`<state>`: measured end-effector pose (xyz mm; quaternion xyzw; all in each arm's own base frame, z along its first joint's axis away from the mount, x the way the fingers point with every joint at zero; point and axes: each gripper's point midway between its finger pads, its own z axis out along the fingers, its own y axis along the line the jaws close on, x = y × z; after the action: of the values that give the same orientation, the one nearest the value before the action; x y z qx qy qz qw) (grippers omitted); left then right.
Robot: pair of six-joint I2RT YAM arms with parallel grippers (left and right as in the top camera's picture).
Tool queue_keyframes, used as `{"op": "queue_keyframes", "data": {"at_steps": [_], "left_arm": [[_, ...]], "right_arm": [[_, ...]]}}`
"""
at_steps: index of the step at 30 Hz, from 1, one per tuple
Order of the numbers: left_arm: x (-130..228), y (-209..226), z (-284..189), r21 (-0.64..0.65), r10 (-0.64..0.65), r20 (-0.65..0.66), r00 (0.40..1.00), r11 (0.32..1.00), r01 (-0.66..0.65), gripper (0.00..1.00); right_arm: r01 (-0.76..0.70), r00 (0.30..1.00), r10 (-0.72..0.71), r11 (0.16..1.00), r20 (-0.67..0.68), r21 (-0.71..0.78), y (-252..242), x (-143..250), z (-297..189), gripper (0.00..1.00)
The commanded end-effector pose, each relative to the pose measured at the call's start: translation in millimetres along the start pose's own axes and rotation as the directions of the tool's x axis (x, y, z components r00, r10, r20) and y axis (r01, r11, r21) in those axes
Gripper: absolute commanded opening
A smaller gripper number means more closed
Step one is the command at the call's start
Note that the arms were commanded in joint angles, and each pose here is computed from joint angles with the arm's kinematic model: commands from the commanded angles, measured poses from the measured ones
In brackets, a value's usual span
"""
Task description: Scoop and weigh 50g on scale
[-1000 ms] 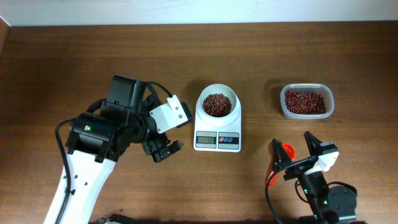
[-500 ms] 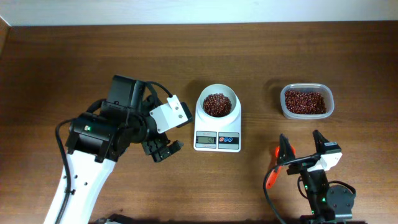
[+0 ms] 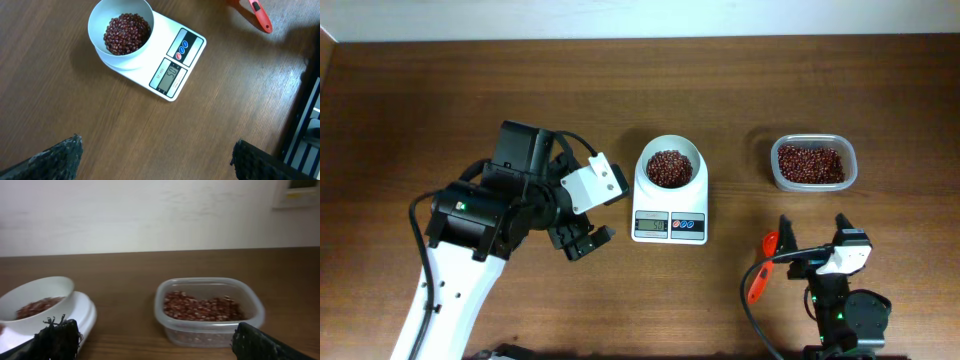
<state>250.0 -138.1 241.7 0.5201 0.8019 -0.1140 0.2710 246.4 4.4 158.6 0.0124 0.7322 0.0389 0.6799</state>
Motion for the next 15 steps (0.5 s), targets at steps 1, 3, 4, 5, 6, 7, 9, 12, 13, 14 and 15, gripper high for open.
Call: {"op": "queue_keyframes", "data": {"at_steps": [1, 3, 4, 5, 6, 7, 9, 12, 13, 14, 15], "left_arm": [[-4.9, 0.6, -4.9, -0.004, 0.022, 0.021, 1.000, 1.000, -0.022, 0.99], [-4.9, 0.6, -4.9, -0.004, 0.022, 0.021, 1.000, 1.000, -0.022, 0.99], [-4.9, 0.6, -4.9, -0.004, 0.022, 0.021, 1.000, 1.000, -0.022, 0.99], [-4.9, 0.6, -4.9, -0.004, 0.022, 0.021, 1.000, 1.000, -0.022, 0.99], [-4.9, 0.6, -4.9, -0.004, 0.022, 0.021, 1.000, 1.000, -0.022, 0.99], [-4.9, 0.6, -4.9, -0.004, 0.022, 0.021, 1.000, 1.000, -0.022, 0.99], [-4.9, 0.6, -4.9, -0.004, 0.022, 0.021, 1.000, 1.000, -0.022, 0.99], [-4.9, 0.6, -4.9, -0.004, 0.022, 0.021, 1.000, 1.000, -0.022, 0.99], [-4.9, 0.6, -4.9, -0.004, 0.022, 0.021, 1.000, 1.000, -0.022, 0.99], [-4.9, 0.6, -4.9, -0.004, 0.022, 0.021, 1.000, 1.000, -0.022, 0.99], [-4.9, 0.6, -4.9, -0.004, 0.022, 0.021, 1.000, 1.000, -0.022, 0.99]], "right_arm": [[0.008, 1.000, -0.008, 0.998, -0.001, 0.058, -11.8, 1.8, -0.8, 0.99], [0.012, 1.000, -0.012, 0.998, -0.001, 0.058, -11.6, 1.9, -0.7, 0.99], [0.020, 1.000, -0.020, 0.998, -0.002, 0.058, -11.6, 1.9, -0.7, 0.99], [0.040, 0.999, -0.040, 0.998, -0.003, 0.055, -11.0, 1.9, -0.7, 0.99], [0.053, 0.999, -0.053, 0.997, -0.004, 0.053, -10.8, 1.9, -0.7, 0.99], [0.063, 0.998, -0.063, 0.997, -0.004, 0.054, -10.9, 1.9, -0.7, 0.99], [0.065, 0.998, -0.064, 0.996, -0.004, 0.054, -10.9, 1.9, -0.7, 0.99], [0.064, 0.998, -0.064, 0.997, -0.005, 0.053, -10.8, 2.0, -0.7, 0.99], [0.063, 0.998, -0.063, 0.997, -0.004, 0.053, -10.8, 1.9, -0.7, 0.99], [0.063, 0.998, -0.063, 0.997, -0.004, 0.053, -10.8, 1.9, -0.7, 0.99], [0.063, 0.998, -0.063, 0.997, -0.004, 0.054, -10.9, 1.9, -0.7, 0.99]]}}
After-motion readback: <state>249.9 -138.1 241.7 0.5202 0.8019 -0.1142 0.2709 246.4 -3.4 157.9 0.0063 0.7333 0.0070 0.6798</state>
